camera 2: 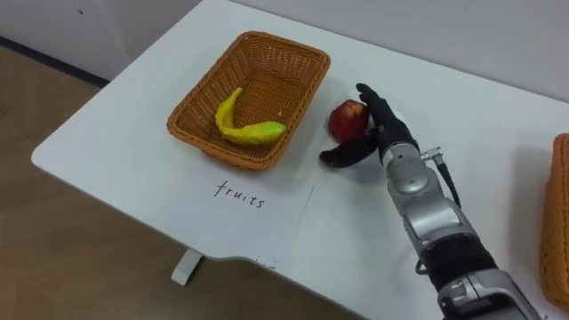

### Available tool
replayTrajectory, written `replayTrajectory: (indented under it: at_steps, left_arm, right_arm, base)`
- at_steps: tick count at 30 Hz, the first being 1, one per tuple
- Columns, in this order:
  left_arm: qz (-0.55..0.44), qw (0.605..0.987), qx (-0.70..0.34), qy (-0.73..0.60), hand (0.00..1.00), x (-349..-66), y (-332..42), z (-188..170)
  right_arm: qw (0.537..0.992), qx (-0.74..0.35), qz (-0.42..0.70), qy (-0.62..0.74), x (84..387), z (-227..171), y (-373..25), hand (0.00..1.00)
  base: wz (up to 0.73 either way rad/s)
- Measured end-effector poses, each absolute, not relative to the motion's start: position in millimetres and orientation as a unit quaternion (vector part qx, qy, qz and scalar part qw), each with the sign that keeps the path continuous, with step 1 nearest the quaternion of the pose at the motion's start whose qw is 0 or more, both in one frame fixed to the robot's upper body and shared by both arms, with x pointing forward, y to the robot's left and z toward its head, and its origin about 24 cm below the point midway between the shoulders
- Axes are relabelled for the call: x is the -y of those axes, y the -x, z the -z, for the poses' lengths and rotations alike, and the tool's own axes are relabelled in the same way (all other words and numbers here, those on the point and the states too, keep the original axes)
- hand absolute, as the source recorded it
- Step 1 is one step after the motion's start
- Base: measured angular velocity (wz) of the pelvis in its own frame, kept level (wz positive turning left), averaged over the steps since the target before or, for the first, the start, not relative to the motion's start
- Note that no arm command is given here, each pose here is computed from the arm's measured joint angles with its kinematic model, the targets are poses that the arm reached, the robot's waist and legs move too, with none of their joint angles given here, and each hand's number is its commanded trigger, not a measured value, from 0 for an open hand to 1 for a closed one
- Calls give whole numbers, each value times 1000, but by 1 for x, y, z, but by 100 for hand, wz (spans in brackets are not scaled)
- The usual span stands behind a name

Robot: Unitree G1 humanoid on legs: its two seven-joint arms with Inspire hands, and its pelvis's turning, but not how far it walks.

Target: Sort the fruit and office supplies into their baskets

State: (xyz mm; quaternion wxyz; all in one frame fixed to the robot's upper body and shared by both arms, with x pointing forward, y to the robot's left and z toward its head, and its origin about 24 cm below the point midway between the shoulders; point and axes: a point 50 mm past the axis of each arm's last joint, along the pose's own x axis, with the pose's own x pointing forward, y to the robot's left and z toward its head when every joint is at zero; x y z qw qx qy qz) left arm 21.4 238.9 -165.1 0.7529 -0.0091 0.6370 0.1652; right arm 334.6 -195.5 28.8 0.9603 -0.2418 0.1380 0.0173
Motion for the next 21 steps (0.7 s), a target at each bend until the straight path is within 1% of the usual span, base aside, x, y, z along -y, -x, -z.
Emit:
replayTrajectory:
  at_steps: [7,21]
  left_arm:
    - [-163,754,-636,9,0,-239,-22,165]
    - [-165,751,-639,7,0,-240,-20,165]
  right_arm:
    - [963,-119,-9,241,194,-41,-343,100]
    - [961,-138,-15,238,193,-34,-341,100]
  base:
    - [0]
    - [2]
